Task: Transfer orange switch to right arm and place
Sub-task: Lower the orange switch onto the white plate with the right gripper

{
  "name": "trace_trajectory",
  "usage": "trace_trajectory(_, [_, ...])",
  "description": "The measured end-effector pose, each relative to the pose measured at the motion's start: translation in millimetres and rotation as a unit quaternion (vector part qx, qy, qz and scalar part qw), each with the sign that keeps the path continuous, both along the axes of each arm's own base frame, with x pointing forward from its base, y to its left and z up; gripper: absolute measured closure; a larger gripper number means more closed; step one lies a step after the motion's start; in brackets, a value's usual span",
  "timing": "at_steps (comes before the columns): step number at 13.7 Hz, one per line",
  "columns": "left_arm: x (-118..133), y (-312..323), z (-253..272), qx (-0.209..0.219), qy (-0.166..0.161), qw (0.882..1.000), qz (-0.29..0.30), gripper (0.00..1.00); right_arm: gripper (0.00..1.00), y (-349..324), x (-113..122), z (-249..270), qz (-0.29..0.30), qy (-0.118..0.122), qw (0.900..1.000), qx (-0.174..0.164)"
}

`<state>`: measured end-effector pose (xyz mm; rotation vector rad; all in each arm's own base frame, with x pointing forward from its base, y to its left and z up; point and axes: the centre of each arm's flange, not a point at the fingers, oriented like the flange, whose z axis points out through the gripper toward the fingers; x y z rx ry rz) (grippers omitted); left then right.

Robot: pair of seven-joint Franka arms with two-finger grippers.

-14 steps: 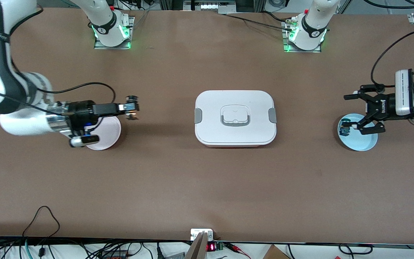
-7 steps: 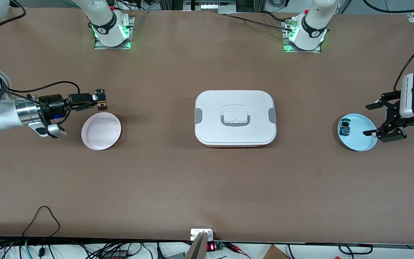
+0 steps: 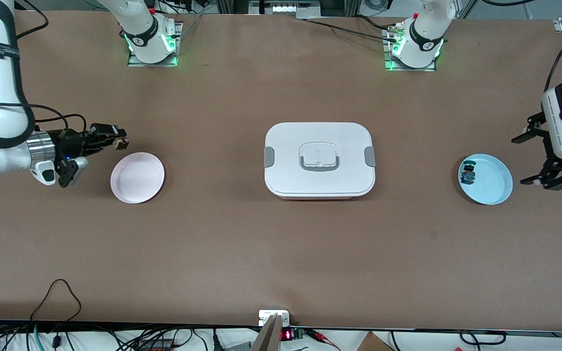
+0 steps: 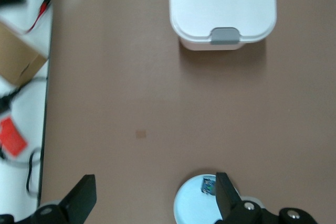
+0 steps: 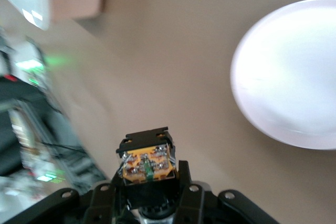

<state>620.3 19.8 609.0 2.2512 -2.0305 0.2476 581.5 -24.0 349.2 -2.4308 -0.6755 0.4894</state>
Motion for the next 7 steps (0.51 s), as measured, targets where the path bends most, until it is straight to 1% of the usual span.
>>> trace_trajectory(1, [-2,0,10,0.006,-0.006,0.998,0.055,0.0,0.6,1,4,-1,0.034,-0.025,0.999,-0.021])
trace_trajectory(3, [0,-3,32,0.003,-0.05,0.988,0.146,0.0,0.6,9,14,-2,0.093,-0.072,0.991,-0.056])
trace_trajectory(4, [1,-6,39,-0.004,-0.07,0.981,0.182,0.0,0.6,15,19,-4,0.121,-0.096,0.986,-0.068])
trace_trajectory(5, [1,-5,38,-0.01,-0.079,0.972,0.22,0.0,0.6,20,22,-7,0.148,-0.119,0.979,-0.075])
trace_trajectory(7, [4,8,18,-0.019,-0.081,0.95,0.3,0.0,0.6,24,25,-21,0.188,-0.158,0.966,-0.076])
